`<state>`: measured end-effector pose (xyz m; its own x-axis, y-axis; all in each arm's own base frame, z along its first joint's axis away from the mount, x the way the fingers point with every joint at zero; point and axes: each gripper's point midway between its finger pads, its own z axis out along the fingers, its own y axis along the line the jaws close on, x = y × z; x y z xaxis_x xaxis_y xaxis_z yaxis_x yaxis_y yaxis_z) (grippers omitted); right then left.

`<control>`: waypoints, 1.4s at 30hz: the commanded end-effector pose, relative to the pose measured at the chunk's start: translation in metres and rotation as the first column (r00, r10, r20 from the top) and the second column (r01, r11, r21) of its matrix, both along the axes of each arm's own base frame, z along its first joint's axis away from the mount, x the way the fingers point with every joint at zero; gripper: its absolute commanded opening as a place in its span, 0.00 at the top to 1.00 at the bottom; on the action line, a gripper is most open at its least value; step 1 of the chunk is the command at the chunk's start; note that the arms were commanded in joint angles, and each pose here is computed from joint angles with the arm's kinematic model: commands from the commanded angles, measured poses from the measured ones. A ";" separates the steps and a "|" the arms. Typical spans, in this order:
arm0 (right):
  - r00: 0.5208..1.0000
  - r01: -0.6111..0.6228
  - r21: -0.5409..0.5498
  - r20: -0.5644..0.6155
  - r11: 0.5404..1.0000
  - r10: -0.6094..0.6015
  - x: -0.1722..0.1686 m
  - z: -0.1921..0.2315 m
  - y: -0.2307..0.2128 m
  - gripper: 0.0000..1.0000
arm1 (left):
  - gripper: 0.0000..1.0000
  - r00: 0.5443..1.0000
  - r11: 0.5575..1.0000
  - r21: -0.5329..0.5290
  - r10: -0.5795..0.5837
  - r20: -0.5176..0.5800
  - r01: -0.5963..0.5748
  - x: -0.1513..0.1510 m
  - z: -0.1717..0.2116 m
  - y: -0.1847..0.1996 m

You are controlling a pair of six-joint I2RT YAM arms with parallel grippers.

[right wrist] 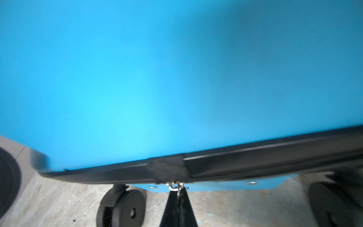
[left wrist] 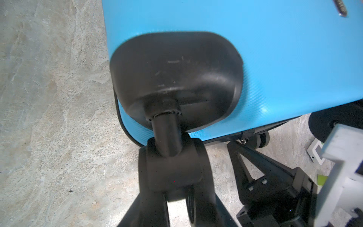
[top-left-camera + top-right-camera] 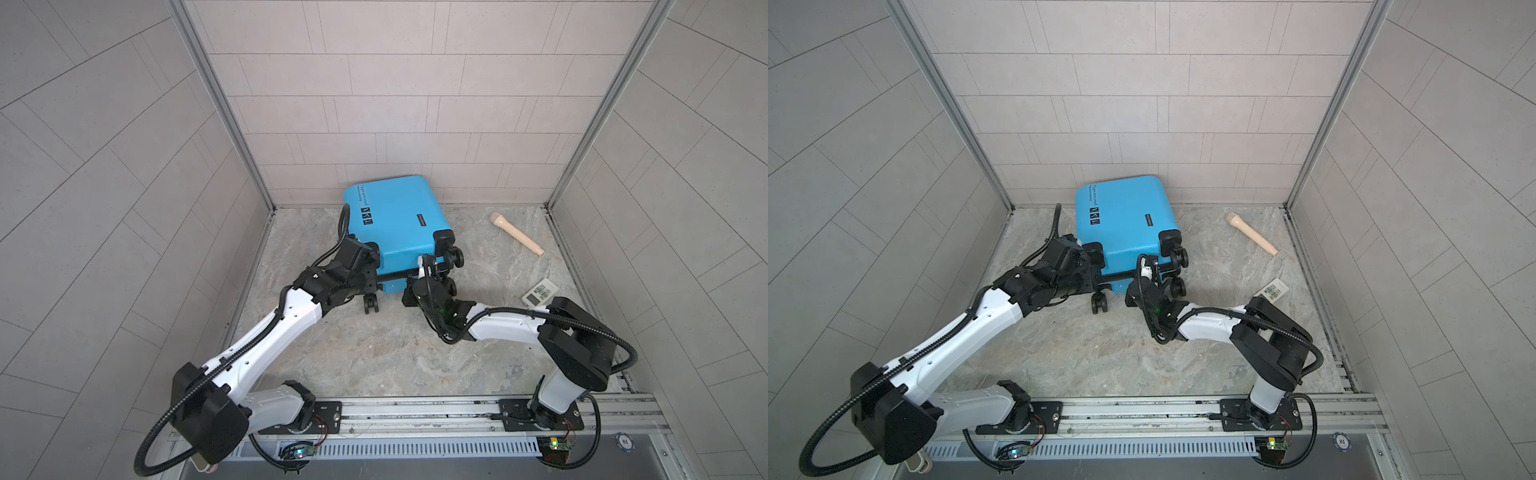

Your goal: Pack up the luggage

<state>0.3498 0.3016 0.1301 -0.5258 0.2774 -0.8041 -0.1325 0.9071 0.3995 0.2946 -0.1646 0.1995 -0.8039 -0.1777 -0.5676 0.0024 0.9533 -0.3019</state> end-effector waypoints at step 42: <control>0.991 0.105 0.069 -0.089 0.992 -0.099 0.035 -0.019 -0.168 1.00 | 1.00 0.994 0.990 -0.100 -0.095 0.058 0.100 -0.054 0.027 -0.016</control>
<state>0.3538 0.2023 0.1325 -0.5678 0.1945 -0.7999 -0.3406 0.8291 0.4433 0.2723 -0.2078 0.2041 -0.8103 -0.1862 -0.5557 0.0900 0.8974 -0.4319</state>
